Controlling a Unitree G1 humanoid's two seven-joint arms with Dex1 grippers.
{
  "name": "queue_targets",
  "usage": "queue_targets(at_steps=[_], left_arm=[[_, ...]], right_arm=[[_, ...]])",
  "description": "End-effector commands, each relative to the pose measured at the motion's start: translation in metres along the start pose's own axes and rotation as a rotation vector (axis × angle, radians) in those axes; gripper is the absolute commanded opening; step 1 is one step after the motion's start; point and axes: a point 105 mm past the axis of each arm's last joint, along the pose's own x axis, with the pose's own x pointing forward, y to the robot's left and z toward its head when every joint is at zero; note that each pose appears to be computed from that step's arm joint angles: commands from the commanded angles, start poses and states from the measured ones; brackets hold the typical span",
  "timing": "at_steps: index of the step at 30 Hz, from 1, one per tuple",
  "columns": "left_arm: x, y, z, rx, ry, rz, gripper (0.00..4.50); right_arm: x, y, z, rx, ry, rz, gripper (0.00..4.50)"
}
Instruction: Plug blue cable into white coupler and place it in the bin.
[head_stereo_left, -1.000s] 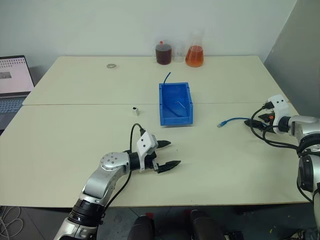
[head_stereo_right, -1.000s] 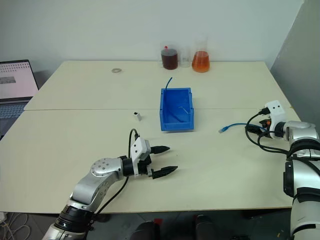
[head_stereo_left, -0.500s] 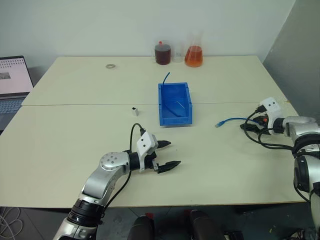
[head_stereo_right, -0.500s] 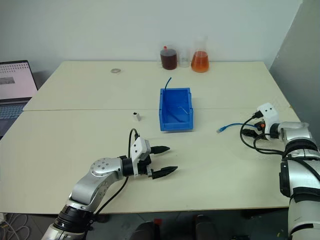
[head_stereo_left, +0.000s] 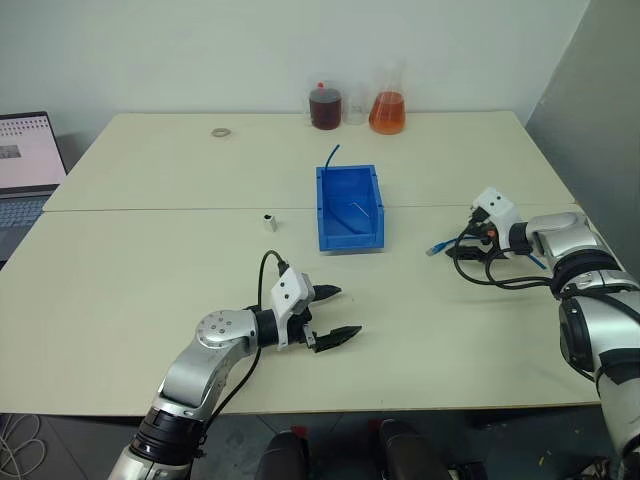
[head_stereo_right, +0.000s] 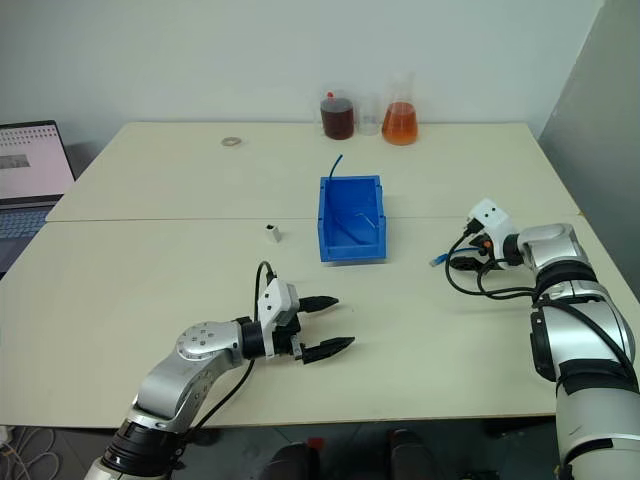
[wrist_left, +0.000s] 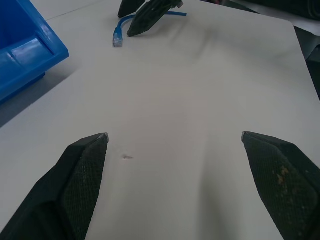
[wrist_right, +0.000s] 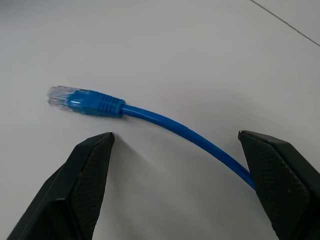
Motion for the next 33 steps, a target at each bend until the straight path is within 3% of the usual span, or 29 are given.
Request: queue_targets(at_steps=[1,4,8,20,22,33], left_arm=[[-0.004,-0.002,0.013,0.027,-0.040,0.006,4.50],[-0.005,-0.003,0.013,0.023,-0.038,0.009,4.50],[-0.008,-0.002,0.013,0.018,-0.032,0.027,4.50],[-0.009,0.002,0.016,0.025,-0.031,0.029,4.50],[-0.008,0.003,0.017,0.029,-0.031,0.023,4.50],[-0.013,0.007,0.019,0.041,-0.027,0.033,4.50]], right_arm=[[0.000,0.004,0.015,-0.049,-0.005,0.041,4.20],[0.003,0.008,0.015,-0.034,0.005,0.053,4.20],[0.002,0.007,0.014,-0.020,0.011,0.051,3.49],[-0.002,0.006,0.010,-0.010,0.013,0.064,0.33],[-0.003,0.005,0.010,-0.010,0.012,0.064,0.01],[-0.018,0.006,0.012,-0.126,0.018,0.141,0.01]])
